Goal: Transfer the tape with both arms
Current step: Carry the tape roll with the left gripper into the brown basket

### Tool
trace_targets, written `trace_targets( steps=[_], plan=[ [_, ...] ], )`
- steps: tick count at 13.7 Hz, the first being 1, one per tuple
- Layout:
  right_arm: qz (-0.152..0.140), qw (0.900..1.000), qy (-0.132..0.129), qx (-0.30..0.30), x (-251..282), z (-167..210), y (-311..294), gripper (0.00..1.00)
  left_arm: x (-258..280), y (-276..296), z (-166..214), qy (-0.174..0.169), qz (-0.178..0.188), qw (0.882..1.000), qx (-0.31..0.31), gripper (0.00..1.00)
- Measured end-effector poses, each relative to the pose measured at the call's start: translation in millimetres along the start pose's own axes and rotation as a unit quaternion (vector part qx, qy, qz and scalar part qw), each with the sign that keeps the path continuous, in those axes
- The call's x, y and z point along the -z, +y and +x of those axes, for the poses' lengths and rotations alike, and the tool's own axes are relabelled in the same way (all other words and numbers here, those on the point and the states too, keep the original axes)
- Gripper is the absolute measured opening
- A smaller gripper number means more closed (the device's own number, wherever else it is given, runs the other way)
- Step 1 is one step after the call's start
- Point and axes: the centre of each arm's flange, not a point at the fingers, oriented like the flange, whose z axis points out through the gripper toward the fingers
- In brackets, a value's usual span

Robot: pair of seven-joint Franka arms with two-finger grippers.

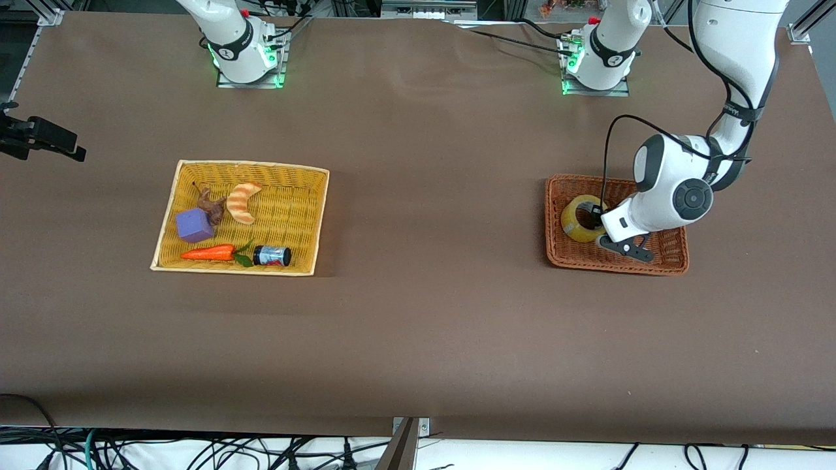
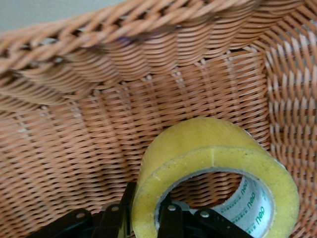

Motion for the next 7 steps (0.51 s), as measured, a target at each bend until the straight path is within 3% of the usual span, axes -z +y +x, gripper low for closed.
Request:
trace_targets(
  steps=[3,7],
  plan=[
    [0.000,1.000,0.000,0.000,0.0,0.0,0.0,1.00,26.2,-8.5,2.4,0.024,0.008,1.000,0.001,0.56],
    [0.000,1.000,0.000,0.000,0.0,0.0,0.0,1.00,112.7,-4.9,8.3,0.072,0.029,0.997,-0.010,0.98]
  ],
)
